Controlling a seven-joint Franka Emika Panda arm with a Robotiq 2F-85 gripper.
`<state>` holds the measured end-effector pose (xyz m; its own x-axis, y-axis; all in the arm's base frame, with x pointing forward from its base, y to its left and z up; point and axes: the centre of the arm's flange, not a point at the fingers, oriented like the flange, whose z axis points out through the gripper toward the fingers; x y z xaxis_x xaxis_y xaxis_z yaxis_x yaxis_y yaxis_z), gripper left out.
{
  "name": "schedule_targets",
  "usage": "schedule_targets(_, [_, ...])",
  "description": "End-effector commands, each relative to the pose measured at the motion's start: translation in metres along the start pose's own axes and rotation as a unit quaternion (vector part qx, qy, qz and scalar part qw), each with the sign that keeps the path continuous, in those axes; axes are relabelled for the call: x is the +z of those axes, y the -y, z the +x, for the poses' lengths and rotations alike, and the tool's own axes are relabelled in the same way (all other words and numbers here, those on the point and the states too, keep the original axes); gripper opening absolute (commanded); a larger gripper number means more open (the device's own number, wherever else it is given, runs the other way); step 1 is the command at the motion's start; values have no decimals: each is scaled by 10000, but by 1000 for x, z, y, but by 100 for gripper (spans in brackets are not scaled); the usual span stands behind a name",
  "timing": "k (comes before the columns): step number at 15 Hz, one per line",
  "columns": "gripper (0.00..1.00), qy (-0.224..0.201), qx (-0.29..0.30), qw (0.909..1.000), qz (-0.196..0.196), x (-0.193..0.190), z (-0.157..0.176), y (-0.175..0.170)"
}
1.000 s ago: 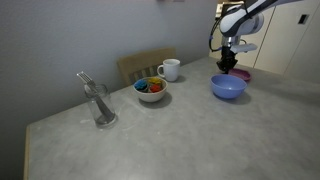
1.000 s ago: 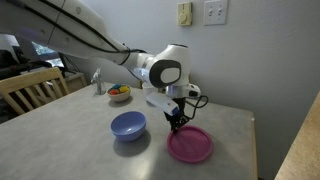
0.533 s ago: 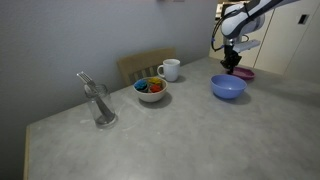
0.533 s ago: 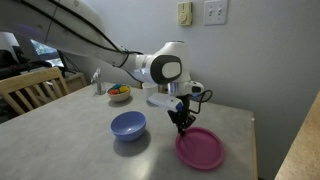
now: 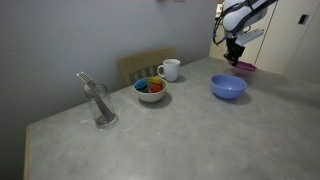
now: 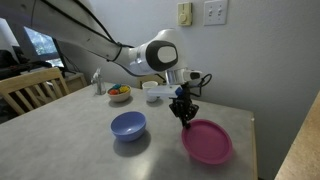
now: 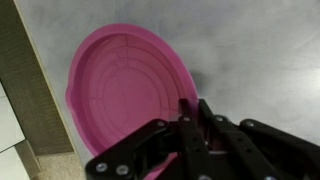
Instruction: Put the pink plate on the bowl
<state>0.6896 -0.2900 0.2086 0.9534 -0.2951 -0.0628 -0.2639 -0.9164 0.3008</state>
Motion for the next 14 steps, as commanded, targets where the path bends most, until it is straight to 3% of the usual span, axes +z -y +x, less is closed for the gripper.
schedule_targets(1, [3,-24,-51,9998,-181,-23,-28,-1])
schedule_targets(14, [3,-319,-761,9963,-253,-99,-66,37])
